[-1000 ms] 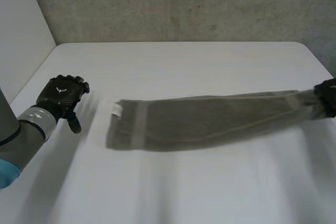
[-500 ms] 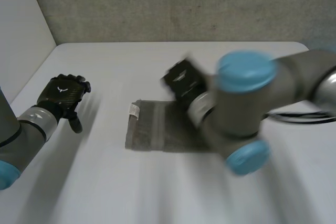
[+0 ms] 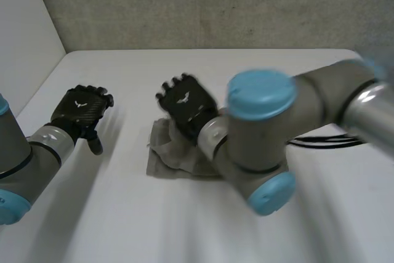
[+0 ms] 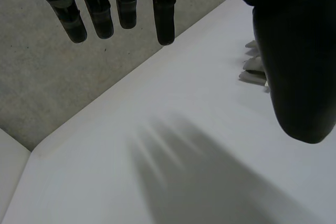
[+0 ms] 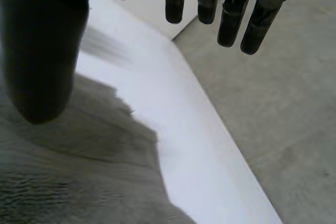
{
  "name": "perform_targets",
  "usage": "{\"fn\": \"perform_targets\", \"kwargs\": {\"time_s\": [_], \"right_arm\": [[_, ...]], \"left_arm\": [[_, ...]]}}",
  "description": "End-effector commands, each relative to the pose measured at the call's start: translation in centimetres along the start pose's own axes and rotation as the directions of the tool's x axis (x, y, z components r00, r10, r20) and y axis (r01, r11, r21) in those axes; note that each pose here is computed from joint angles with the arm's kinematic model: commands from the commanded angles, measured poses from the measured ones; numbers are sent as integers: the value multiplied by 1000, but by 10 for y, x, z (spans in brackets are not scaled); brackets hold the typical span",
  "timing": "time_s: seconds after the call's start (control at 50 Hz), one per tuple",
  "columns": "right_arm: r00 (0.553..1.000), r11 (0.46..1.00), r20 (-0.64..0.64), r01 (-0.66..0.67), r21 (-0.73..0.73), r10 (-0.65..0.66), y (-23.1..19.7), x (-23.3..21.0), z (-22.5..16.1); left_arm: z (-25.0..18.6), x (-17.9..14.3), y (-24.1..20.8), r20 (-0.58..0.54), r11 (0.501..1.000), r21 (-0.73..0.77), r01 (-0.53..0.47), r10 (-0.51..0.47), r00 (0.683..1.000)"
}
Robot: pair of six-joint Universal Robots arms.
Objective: Fold the towel.
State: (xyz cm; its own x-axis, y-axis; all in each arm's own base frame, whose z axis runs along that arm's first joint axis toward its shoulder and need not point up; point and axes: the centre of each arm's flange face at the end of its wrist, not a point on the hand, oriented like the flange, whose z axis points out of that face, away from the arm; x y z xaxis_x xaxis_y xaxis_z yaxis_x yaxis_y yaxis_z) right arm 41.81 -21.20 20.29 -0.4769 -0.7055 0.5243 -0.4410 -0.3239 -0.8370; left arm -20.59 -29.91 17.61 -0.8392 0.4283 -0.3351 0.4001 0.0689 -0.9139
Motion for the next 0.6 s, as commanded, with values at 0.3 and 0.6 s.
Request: {"fn": "perform_targets", "kwargs": {"time_s": [0.3,0.6], "right_arm": [[940,890,-170,-336,-309,296,111,78,-89],[958,911,-202,-259,-321,201,160,70,-81]], "left_arm": [[-7,34,-22,-82,998,70,-11,17,997],[-9,42,-32,-110,994,97,48,-38,993]]}}
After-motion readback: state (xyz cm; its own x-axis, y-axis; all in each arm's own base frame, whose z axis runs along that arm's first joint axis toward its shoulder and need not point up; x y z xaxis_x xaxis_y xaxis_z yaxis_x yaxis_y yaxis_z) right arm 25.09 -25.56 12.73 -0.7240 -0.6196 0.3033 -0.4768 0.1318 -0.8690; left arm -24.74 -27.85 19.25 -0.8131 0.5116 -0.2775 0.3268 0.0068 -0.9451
